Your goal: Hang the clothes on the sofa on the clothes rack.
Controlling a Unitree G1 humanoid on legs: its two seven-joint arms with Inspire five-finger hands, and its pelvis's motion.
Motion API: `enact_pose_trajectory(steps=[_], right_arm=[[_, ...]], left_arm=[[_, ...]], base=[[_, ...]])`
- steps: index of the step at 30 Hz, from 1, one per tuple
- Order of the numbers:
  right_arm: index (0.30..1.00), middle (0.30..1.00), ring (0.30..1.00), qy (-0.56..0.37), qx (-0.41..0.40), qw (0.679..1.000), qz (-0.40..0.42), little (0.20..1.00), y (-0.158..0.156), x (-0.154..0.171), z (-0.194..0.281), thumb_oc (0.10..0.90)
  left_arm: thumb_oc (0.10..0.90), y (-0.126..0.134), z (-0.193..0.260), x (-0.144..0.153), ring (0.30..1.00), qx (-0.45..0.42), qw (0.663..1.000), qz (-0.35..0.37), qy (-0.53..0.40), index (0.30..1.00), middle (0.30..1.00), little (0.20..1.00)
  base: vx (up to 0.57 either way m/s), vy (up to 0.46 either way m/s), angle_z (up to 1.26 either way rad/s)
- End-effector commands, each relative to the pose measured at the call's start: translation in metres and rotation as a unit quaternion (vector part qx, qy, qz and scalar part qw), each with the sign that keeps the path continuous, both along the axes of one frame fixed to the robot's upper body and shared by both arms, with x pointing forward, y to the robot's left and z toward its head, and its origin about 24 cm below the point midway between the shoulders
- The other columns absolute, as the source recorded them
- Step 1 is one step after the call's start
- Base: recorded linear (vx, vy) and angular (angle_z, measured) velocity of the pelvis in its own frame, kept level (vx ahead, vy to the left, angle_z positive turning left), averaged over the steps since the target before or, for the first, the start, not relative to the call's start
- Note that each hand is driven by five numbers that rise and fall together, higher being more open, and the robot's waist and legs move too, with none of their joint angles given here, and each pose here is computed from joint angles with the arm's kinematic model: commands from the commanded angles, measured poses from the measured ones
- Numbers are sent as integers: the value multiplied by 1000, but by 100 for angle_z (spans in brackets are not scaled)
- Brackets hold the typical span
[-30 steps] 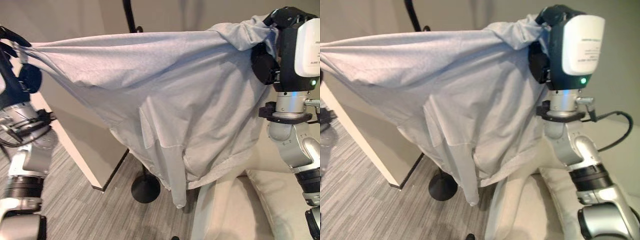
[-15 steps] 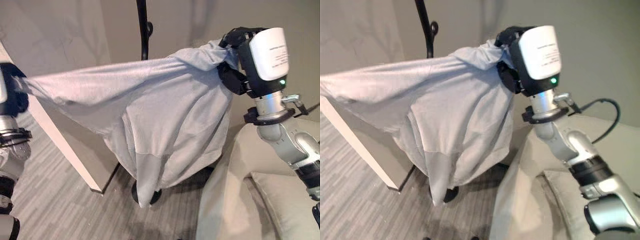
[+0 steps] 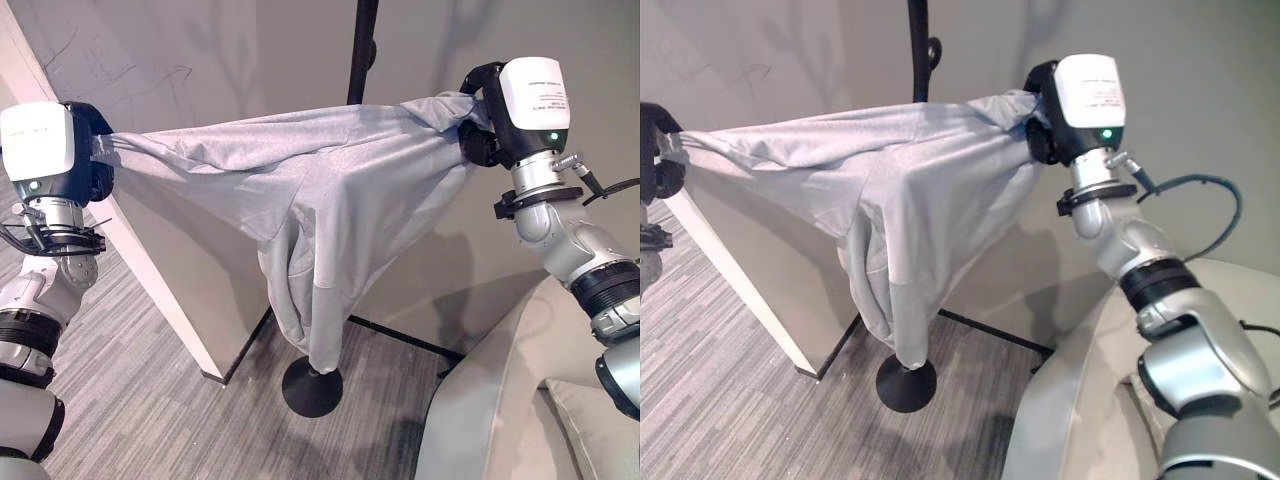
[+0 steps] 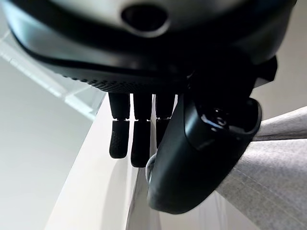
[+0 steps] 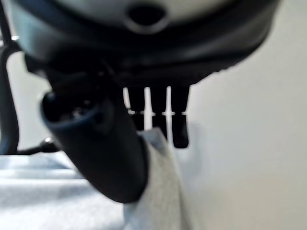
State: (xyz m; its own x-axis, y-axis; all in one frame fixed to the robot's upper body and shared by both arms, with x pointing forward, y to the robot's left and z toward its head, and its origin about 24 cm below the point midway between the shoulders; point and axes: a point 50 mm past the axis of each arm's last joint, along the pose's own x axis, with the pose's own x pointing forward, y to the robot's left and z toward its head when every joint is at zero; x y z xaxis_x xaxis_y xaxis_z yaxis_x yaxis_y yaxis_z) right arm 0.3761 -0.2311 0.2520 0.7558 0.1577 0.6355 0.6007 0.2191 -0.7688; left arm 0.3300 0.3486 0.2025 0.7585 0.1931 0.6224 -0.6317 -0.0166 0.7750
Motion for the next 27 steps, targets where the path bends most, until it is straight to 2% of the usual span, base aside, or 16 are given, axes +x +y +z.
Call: enact_pose_trajectory(steps=[1,2,3,5,6,8,9,10,11,13,17,21,22,23,25,27], right_arm=[[300,300,300,-34,81,972,-216,300,-96,-19,28,400],[300,300,300,4,88,981,-174,300,-79,-17,-6,400],[300,300,300,6,87,981,-174,300,-79,-18,-7,400],[300,300,300,31,100,984,-141,300,-65,-17,-30,400],[300,300,300,51,129,985,-101,300,-46,-19,-54,400],[300,300,300,68,159,982,-71,300,-30,-20,-72,400],[300,300,300,82,212,974,-21,300,-3,-24,-93,400],[300,300,300,88,229,970,-9,300,3,-27,-100,400],[300,300,300,98,273,957,25,300,20,-34,-113,400],[300,300,300,103,293,950,42,300,27,-38,-118,400],[300,300,300,134,357,918,105,300,56,-59,-140,400],[300,300,300,195,425,867,174,300,85,-81,-163,400],[451,451,451,217,436,853,188,451,91,-86,-169,500],[575,575,575,236,457,833,202,575,98,-91,-175,584],[900,900,900,280,490,795,222,900,110,-101,-188,800],[900,900,900,325,515,756,241,900,119,-109,-200,800]], left_arm=[[400,63,11,-31,300,-45,983,178,-21,300,300,300],[400,48,-32,-29,300,-55,987,150,29,300,300,300],[400,48,-33,-30,300,-54,987,150,31,300,300,300],[400,37,-66,-31,300,-77,985,136,68,300,300,300],[400,18,-104,-35,300,-116,982,111,101,300,300,300],[400,-3,-138,-40,300,-169,973,91,127,300,300,300],[400,-37,-176,-46,300,-251,955,62,146,300,300,300],[400,-46,-185,-50,300,-281,947,55,145,300,300,300],[400,-66,-196,-54,300,-347,928,32,129,300,300,300],[400,-73,-202,-60,300,-371,919,27,128,300,300,300],[400,-102,-216,-75,300,-476,873,-6,103,300,300,300],[400,-125,-228,-87,300,-555,824,-31,109,300,300,300],[400,-131,-232,-91,300,-577,808,-35,110,300,300,300],[400,-137,-236,-94,300,-619,778,-42,104,300,300,300],[400,-148,-246,-100,300,-698,708,-48,99,300,300,300],[400,-159,-257,-108,300,-763,637,-50,99,300,300,300]], base=[[-78,-18,-1],[-75,-17,-1],[-81,-21,-1],[-49,-7,1],[-72,-7,-4],[-65,-10,-7],[-47,-14,-4],[-38,-21,-2],[0,0,0],[-3,-7,-2],[0,0,0],[0,0,0],[0,0,0],[0,0,0],[0,0,0],[0,0,0]])
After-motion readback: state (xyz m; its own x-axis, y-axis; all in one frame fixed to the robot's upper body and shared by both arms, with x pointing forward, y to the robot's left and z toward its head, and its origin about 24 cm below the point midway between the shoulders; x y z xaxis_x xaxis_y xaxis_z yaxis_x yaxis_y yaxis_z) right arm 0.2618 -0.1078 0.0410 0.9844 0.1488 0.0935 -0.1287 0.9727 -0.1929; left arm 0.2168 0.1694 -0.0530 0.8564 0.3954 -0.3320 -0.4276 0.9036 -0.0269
